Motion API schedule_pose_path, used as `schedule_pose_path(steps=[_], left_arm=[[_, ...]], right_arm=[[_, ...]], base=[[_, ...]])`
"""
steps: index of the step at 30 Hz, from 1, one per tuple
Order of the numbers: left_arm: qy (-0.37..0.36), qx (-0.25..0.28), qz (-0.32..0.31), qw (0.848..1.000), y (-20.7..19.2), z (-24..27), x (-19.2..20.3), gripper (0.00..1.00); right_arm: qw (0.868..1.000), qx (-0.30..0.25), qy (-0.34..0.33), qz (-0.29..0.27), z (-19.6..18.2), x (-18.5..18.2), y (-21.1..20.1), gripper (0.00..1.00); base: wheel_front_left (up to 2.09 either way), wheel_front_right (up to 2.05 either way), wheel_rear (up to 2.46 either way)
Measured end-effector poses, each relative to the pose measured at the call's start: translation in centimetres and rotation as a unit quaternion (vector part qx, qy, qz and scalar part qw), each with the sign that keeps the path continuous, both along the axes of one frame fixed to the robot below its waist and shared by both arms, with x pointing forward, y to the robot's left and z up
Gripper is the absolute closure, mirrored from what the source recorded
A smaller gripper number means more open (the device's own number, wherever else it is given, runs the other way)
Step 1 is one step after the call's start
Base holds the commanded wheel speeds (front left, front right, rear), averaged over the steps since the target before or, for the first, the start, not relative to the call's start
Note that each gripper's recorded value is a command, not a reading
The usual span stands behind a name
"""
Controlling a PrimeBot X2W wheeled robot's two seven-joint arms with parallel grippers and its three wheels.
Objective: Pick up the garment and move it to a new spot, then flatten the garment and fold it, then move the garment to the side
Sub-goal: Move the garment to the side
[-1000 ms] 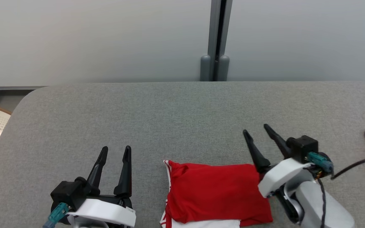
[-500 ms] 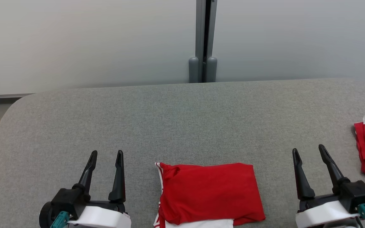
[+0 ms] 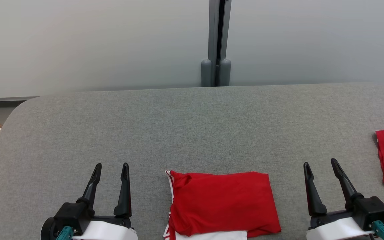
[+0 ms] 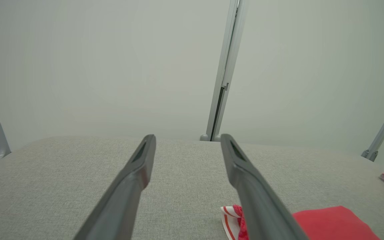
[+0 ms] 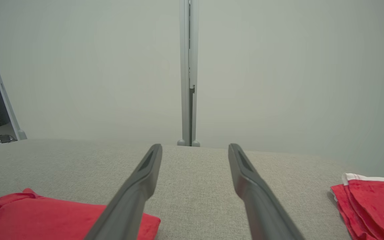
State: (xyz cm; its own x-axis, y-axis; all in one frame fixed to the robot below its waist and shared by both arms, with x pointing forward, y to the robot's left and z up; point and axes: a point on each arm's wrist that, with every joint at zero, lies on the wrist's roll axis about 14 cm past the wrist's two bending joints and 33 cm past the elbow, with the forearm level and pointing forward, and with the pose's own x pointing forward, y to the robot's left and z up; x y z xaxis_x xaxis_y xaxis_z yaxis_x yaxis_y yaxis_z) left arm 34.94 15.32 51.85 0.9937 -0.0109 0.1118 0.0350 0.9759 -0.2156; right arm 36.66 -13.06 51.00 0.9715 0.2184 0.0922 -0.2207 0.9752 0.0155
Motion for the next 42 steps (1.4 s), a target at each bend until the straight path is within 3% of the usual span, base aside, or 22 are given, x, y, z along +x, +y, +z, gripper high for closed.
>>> schedule_pose_path(steps=[5, 12, 17, 27, 28, 29, 30, 35, 42], left_arm=[[0.003, -0.001, -0.001, 1.000, 0.0, -0.2, -0.1, 0.00], [0.019, -0.002, -0.007, 1.000, -0.2, -1.3, 0.2, 0.00], [0.031, -0.002, -0.010, 0.999, -0.2, -2.0, 0.8, 0.00], [0.041, -0.001, -0.005, 0.999, 0.5, -2.7, 1.3, 0.00], [0.042, -0.001, -0.004, 0.999, 0.5, -2.8, 1.3, 0.00], [0.043, -0.001, -0.006, 0.999, 0.5, -2.8, 1.3, 0.00], [0.042, -0.001, -0.008, 0.999, 0.4, -2.8, 1.3, 0.00], [0.038, -0.002, -0.020, 0.999, -0.2, -2.6, 1.6, 0.00], [0.025, -0.033, -0.062, 0.997, -2.8, -1.7, 2.8, 0.00]], right_arm=[[1.000, 0.002, 0.009, 0.006, -0.5, 0.0, 0.5, 0.00], [0.996, 0.029, 0.077, 0.025, -4.2, -0.1, 2.0, 0.00], [0.984, 0.074, 0.155, 0.039, -7.9, 0.0, 3.6, 0.00], [0.959, 0.089, 0.256, 0.082, -13.0, -0.5, 7.2, 0.00], [0.958, 0.090, 0.260, 0.084, -13.2, -0.5, 7.4, 0.31], [0.957, 0.090, 0.263, 0.084, -13.4, -0.5, 7.4, 0.75], [0.957, 0.088, 0.263, 0.085, -13.4, -0.5, 7.5, 1.00], [0.966, 0.058, 0.236, 0.083, -12.6, 0.5, 6.8, 1.00], [0.983, -0.056, 0.151, 0.087, -9.1, 2.8, 3.9, 1.00]], base=[[0.00, 0.00, 0.00], [0.00, 0.00, 0.00], [0.00, 0.00, 0.00], [0.00, 0.00, 0.00], [0.00, 0.00, 0.00], [0.00, 0.00, 0.00], [0.00, 0.00, 0.00], [0.00, 0.00, 0.00], [0.00, 0.00, 0.00]])
